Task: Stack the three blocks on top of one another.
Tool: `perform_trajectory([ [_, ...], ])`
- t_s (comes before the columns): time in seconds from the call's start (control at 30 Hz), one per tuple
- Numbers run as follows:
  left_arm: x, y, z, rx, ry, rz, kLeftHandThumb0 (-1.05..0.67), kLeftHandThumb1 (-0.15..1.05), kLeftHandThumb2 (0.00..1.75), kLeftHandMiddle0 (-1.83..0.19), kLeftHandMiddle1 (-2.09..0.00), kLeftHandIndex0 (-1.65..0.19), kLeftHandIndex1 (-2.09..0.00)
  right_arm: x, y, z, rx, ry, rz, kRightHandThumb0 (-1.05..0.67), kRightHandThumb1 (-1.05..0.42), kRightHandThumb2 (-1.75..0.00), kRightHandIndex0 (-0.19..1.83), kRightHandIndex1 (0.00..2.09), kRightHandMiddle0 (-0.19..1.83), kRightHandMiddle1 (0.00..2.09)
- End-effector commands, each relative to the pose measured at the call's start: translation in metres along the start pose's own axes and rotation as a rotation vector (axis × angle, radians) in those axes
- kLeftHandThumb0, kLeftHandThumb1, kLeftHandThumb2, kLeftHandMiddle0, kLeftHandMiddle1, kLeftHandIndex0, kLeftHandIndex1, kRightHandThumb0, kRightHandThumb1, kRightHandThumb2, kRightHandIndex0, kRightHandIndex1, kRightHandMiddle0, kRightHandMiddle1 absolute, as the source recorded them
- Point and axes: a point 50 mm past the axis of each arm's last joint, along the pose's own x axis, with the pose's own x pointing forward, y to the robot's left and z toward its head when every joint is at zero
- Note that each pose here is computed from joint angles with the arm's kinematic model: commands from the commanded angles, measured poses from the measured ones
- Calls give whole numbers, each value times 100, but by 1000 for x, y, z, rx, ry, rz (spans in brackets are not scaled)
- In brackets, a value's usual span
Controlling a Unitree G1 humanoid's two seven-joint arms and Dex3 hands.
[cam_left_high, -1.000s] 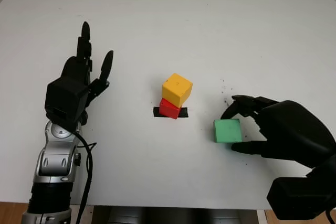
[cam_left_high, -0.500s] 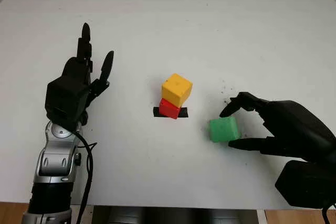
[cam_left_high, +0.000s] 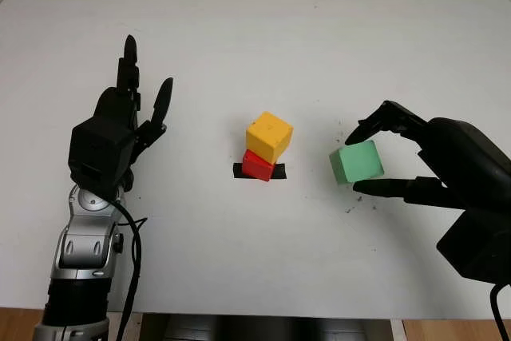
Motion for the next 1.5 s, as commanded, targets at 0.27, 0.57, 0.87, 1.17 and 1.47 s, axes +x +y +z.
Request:
perform_trajectory([
  [0.27,-1,3,1,0,-12,11,-87,105,55,17,-5,17,-5,32,-49,11,182,-23,-49,-42,-90,-5,27,71,47,138],
  [0.57,1,2,2,0,-18,14,-86,105,55,16,-6,17,-6,88,-71,30,400,-34,95,-37,-86,-5,13,100,48,153],
  [0.87,3,3,3,-1,-41,5,-83,105,56,16,-5,18,-5,125,-57,47,563,13,256,-36,-93,-7,-17,133,30,182],
  [1.17,4,2,3,-15,-53,7,-82,105,56,17,-5,18,-5,136,-38,55,669,96,444,-41,-100,-6,-18,118,19,185],
  [1.47,2,2,3,-8,-49,13,-82,105,56,17,-5,18,-5,139,-28,57,673,125,498,-44,-99,-5,-9,108,29,180],
])
